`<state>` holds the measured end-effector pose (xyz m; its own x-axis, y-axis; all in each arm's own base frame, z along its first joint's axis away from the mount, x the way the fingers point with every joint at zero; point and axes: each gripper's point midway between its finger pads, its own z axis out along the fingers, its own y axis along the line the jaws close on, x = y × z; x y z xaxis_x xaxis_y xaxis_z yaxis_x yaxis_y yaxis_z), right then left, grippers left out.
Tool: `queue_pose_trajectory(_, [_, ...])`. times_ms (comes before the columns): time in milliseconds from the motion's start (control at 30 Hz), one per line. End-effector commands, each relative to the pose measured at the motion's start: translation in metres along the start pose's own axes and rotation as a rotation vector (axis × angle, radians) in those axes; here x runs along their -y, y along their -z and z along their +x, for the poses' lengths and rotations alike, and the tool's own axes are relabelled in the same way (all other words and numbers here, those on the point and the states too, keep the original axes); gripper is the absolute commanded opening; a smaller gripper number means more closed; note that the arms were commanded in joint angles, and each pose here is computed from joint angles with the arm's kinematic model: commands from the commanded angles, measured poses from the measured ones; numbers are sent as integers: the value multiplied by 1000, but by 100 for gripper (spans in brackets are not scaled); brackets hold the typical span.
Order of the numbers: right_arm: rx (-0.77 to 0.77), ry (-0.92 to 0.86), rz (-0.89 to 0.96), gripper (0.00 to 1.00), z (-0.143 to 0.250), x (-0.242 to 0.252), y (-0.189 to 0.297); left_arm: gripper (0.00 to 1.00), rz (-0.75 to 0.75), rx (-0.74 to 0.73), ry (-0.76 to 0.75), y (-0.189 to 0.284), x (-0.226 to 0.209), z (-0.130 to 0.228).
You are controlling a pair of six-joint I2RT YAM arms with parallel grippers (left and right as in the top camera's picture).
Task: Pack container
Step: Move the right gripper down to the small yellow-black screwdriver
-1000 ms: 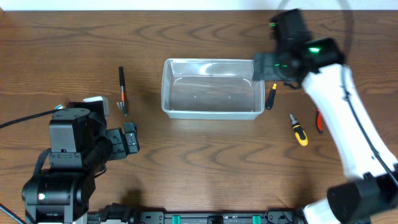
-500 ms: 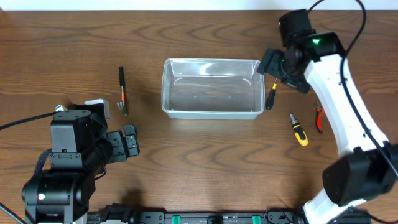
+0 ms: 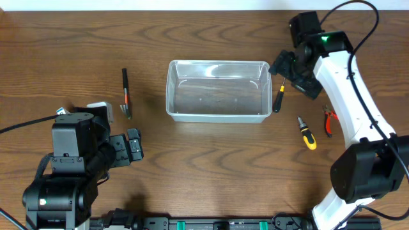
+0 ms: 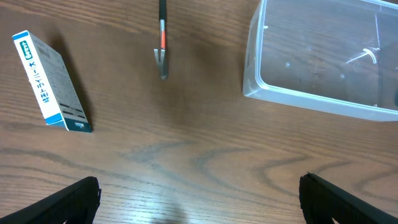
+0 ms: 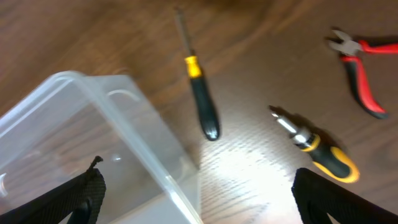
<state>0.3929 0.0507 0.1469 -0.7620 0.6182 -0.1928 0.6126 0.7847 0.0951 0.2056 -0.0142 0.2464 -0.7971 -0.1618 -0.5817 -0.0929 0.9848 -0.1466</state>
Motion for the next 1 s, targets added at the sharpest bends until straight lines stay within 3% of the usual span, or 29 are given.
queue_pose_trajectory(0, [-38,-44,77,99,-2,18,-20,98,-4,2,-14,2,-1,-1])
queue_pose_trajectory(967, [-253,63,192,99,26,19,-124,98,-4,2,-14,2,-1,-1])
